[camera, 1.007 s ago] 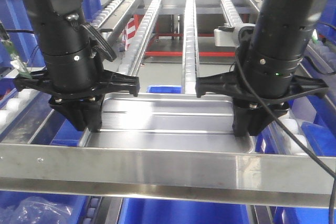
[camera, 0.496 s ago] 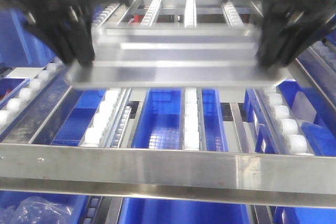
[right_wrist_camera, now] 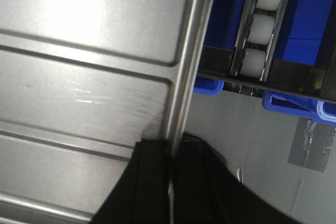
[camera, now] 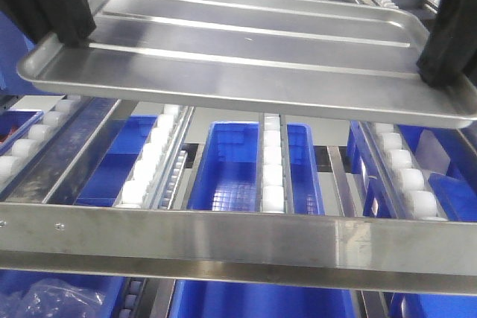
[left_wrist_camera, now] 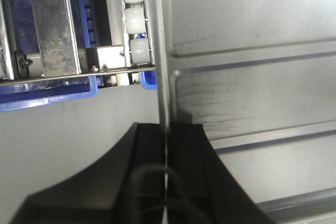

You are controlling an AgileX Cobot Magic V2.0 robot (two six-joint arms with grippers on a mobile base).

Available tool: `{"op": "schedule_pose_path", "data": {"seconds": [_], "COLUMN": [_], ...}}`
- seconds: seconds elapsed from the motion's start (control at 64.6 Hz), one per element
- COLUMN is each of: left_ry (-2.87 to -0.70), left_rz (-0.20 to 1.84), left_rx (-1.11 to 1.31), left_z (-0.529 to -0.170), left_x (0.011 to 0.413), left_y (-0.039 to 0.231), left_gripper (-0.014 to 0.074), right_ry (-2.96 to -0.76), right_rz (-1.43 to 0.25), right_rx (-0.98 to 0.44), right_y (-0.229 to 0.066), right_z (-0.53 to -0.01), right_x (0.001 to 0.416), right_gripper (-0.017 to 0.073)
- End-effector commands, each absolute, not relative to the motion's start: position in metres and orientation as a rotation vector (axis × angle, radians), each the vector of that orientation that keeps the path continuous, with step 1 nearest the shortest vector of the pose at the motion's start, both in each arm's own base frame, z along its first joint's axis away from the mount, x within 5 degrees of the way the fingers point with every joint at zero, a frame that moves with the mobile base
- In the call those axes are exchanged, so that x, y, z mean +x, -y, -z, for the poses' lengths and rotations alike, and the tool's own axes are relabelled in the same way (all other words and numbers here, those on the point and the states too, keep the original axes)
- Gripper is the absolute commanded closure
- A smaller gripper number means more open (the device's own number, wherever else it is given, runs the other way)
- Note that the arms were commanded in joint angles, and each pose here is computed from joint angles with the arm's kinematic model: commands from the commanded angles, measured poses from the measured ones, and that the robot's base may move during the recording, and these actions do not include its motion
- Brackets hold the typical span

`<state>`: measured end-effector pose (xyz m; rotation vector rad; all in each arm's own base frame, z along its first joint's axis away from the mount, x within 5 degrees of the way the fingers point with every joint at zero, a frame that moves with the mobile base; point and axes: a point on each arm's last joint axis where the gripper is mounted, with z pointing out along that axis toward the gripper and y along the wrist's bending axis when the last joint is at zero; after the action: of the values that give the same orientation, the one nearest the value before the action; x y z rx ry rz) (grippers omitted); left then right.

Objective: Grab silver tray and stack on right shelf
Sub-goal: 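Lift the silver tray off the shelf with both grippers, then hold the tray level with both grippers while the base drives to another shelf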

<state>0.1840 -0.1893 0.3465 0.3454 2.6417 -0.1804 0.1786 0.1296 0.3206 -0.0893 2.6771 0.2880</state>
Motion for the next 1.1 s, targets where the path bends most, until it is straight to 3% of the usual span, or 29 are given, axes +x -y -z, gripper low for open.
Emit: {"op": "schedule_pose_path", "data": {"seconds": [0.0, 1.084], "left_ry": [-2.564, -2.593], "left_rz": [0.204, 0.166], "left_rx": [0.399, 0.397], "left_z": [-0.3619, -0.3603], "left_x": [0.1795, 0.1780], "left_y": [0.1870, 0.1841], "left_gripper": [0.0694, 0.0694], "right_ry": [-2.561, -2.559], "right_rz": [-0.339, -0.340], "right_rx": [-0.131, -0.131], "right_y": [-0.1296, -0.1297], "right_z": [-0.3380, -0.3381], "right_x": [0.1796, 0.1797], "right_gripper": [0.0503, 0.0503]}}
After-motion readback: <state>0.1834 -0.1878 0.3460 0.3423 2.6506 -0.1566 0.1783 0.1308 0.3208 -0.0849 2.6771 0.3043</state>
